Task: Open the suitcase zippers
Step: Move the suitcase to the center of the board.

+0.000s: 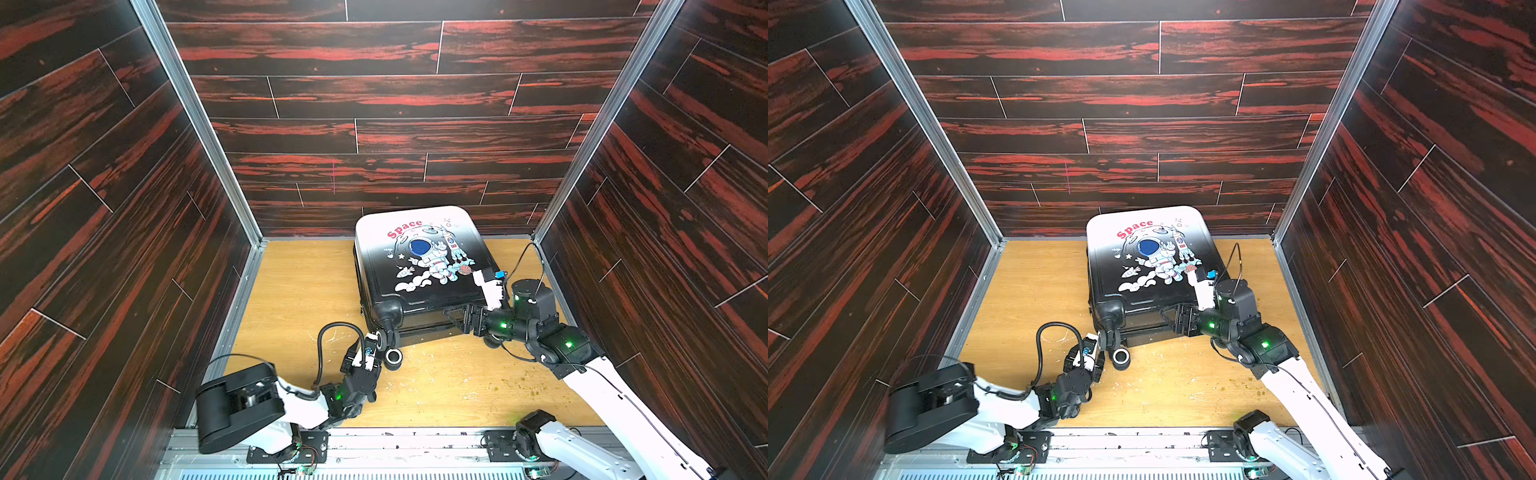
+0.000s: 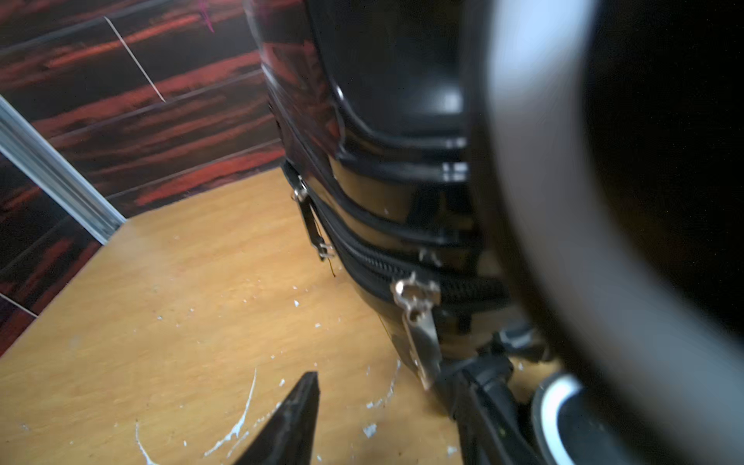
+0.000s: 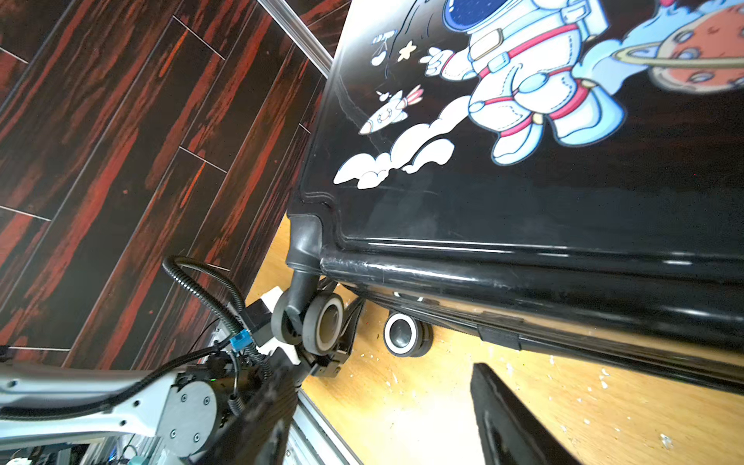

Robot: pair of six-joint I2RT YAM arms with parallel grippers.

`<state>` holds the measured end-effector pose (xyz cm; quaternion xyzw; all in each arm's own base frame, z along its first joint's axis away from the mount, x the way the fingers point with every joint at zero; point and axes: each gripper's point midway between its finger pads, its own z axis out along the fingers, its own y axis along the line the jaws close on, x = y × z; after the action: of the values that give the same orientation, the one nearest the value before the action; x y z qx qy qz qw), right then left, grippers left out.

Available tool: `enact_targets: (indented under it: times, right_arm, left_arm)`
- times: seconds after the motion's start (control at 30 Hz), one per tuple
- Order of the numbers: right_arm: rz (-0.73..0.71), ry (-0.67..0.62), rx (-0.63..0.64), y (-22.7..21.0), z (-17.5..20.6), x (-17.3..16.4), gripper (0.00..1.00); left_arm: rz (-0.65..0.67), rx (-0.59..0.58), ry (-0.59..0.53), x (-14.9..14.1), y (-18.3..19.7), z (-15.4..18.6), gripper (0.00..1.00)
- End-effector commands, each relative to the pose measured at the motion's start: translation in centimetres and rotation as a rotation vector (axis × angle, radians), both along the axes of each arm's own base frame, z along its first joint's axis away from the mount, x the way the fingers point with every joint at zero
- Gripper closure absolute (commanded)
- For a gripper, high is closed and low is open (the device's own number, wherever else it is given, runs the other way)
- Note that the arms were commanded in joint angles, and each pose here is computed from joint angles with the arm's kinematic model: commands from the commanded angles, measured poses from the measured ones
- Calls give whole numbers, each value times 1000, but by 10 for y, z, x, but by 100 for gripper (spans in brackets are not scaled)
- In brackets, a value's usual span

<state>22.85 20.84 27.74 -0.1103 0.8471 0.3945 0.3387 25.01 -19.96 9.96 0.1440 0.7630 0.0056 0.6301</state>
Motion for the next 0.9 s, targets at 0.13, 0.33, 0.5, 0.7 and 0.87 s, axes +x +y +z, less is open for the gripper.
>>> enact_targets:
  times: [0.13, 0.33, 0.5, 0.7, 0.87]
  right_arm:
    - [60, 58, 26, 9, -13, -9, 34]
    - [72, 75, 37, 10, -11, -13, 37]
    - [106, 104, 50, 15, -16, -18, 45]
    - [173, 138, 28, 29, -23, -33, 48]
    - [266, 198, -2, 58, -27, -51, 40]
  left_arm:
    - [36, -123, -81, 24, -4, 28, 55]
    - [77, -122, -74, 39, -2, 17, 61]
    - [48, -141, -91, 43, -10, 24, 76]
    - [-26, -167, -81, 39, -19, 35, 100]
    - [-28, -197, -66, 29, -7, 33, 100]
